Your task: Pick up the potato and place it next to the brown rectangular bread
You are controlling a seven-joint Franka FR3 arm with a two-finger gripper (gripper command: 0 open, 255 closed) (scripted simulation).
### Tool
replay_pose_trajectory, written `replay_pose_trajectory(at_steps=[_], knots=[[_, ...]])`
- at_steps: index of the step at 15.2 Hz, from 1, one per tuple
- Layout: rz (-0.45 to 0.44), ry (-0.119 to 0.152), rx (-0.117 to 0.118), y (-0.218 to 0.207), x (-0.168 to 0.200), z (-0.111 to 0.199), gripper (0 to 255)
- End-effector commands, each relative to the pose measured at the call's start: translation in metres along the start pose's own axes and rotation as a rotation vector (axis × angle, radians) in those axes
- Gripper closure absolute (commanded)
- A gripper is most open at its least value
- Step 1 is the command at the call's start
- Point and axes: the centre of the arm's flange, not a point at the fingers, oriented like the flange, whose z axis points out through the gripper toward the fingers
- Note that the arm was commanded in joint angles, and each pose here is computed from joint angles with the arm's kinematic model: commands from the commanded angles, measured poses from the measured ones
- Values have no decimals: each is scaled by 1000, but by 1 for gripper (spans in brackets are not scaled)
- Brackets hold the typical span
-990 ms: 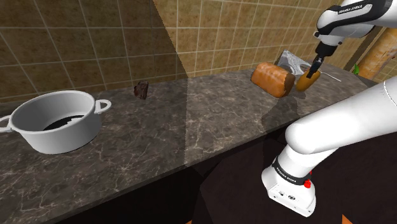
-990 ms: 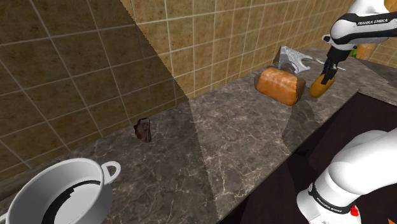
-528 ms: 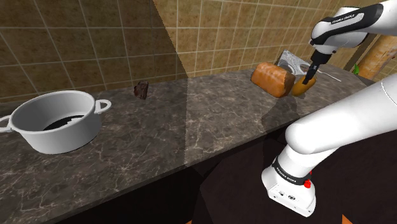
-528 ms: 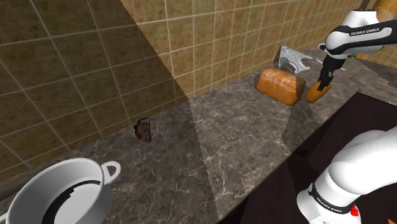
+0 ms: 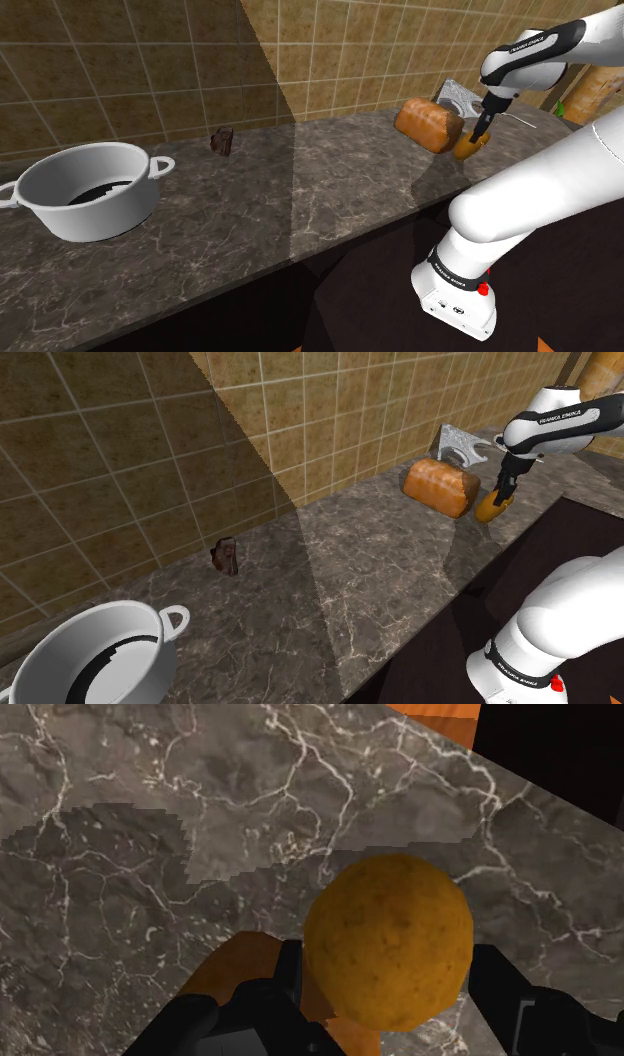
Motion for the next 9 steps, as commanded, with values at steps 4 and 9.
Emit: replay_pose_trajectory(at_steps=[4,9], knots=[[0,0,-1,-3,-1,27,255],[0,0,-1,-5,-1,53,255]])
